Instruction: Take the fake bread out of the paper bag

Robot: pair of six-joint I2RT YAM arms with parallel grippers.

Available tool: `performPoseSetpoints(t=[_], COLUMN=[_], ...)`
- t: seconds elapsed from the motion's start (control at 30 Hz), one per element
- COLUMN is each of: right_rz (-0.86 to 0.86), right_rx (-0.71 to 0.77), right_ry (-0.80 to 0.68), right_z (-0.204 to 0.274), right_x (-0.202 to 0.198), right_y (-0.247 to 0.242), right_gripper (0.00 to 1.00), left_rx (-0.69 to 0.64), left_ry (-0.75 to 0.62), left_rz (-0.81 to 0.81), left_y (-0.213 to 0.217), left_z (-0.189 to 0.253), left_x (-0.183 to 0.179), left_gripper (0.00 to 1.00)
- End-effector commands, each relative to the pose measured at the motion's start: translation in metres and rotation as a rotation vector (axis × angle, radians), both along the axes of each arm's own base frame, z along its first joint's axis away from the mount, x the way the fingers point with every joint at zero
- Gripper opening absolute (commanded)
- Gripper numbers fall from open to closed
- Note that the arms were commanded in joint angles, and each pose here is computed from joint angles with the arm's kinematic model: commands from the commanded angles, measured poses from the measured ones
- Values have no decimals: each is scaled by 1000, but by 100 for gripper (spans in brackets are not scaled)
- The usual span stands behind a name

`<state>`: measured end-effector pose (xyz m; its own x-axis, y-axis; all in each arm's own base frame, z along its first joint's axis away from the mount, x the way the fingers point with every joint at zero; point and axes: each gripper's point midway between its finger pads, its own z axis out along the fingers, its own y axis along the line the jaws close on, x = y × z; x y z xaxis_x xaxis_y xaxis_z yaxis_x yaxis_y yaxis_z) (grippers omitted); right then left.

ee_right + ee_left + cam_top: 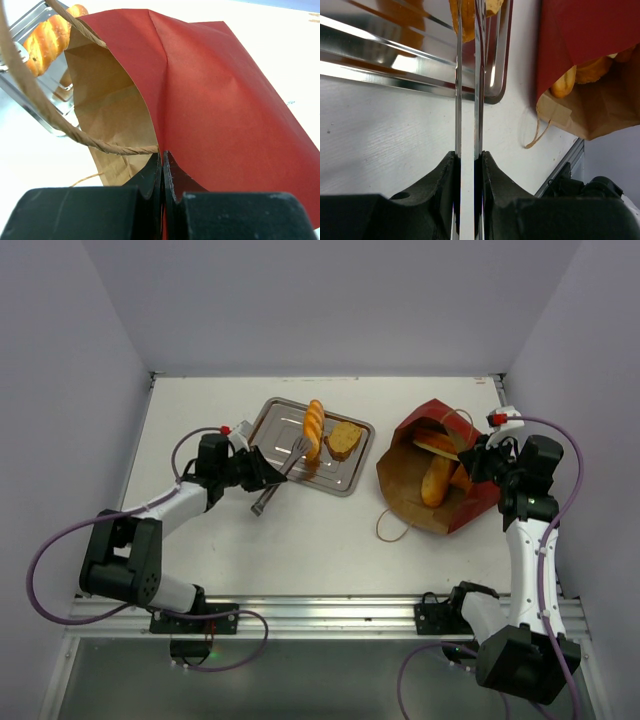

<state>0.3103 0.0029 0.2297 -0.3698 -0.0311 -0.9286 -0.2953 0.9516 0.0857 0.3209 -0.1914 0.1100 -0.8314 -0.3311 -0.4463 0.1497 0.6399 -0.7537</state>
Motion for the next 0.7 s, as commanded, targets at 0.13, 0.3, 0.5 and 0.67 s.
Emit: performPoseSetpoints(t=[0.13,0.3,0.5,0.67], right_rz=[31,32,32,33], right_rx=[0,-1,-2,0], right_ry=[-30,-31,-32,-32], right_z=[5,5,5,6], right_x=[1,1,0,0], right_y=[5,5,5,5], right_gripper=[0,0,0,0], left_rx=[-3,36,43,46], left_ry=[-48,-4,18,33], left_rz=[-37,-23,-26,-27], left_y=[1,7,9,10], left_z=[-4,-15,-17,-21], left_x=[2,-5,-17,-20], left_gripper=[0,11,25,32])
